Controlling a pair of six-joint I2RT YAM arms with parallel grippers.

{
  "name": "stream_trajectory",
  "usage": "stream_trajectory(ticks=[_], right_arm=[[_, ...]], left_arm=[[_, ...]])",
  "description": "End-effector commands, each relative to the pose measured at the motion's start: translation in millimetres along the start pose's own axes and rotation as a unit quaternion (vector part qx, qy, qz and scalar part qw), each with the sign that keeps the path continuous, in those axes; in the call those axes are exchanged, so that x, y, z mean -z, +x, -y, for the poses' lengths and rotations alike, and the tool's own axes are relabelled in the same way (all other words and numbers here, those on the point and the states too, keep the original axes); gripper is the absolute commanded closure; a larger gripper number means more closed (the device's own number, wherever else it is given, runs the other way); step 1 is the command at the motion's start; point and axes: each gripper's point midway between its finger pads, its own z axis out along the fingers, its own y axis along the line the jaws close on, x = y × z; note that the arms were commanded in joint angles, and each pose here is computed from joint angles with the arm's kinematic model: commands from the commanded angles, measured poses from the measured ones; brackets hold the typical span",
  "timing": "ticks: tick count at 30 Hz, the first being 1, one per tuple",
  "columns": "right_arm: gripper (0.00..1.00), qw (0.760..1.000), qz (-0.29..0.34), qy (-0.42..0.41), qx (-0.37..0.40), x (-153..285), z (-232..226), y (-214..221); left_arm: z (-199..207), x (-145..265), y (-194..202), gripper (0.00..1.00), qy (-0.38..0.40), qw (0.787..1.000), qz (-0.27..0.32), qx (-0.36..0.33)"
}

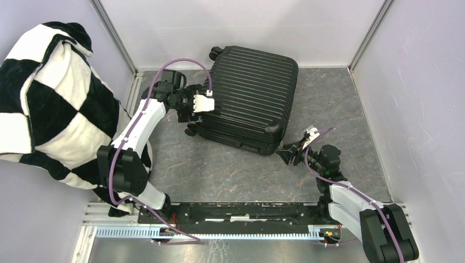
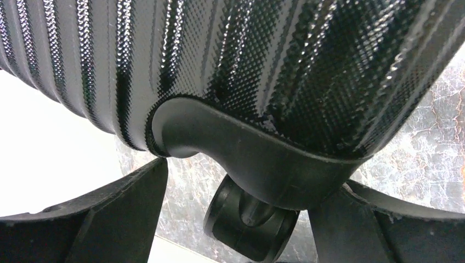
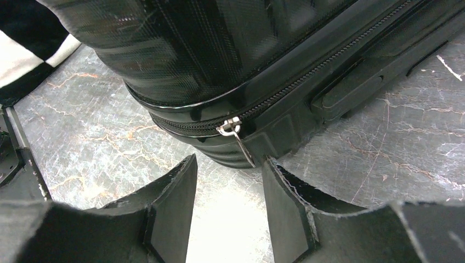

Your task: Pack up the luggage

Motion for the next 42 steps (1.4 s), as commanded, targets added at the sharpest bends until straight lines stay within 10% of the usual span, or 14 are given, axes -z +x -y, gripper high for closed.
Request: stream_trajectory(ticks=[1,10,27,34,42], right_arm=[[0.47,1.000,0.014,-0.001,0.011,-0.2,-0.5,-4.0],[0.48,1.000,0.009,0.029,0.005,2.2,10.6,5.6],[0.50,0.996,0.047,0.051,0.048,-21.4,27.7,-42.1],[0.82,0.997,0.051,0.025,0.057,-21.0,18.5,-42.2],[0.95,0.995,0.067,0.030,0.061,-14.3,15.1,-48.4]], left_arm=[[-26.4,4.4,-12.0,0.10,-0.046,0.998,0.006,-0.044],[-45.6,25.8,-29.0,0.65,-0.097,0.995,0.024,-0.019],[-50.3,44.3,-40.9,0.69,-0.121,0.992,0.042,0.018],[-48.4,43.4,-38.1,0.70,-0.125,0.991,0.038,0.024],[-48.7,42.6,-36.1,0.72,-0.133,0.989,0.037,0.044]])
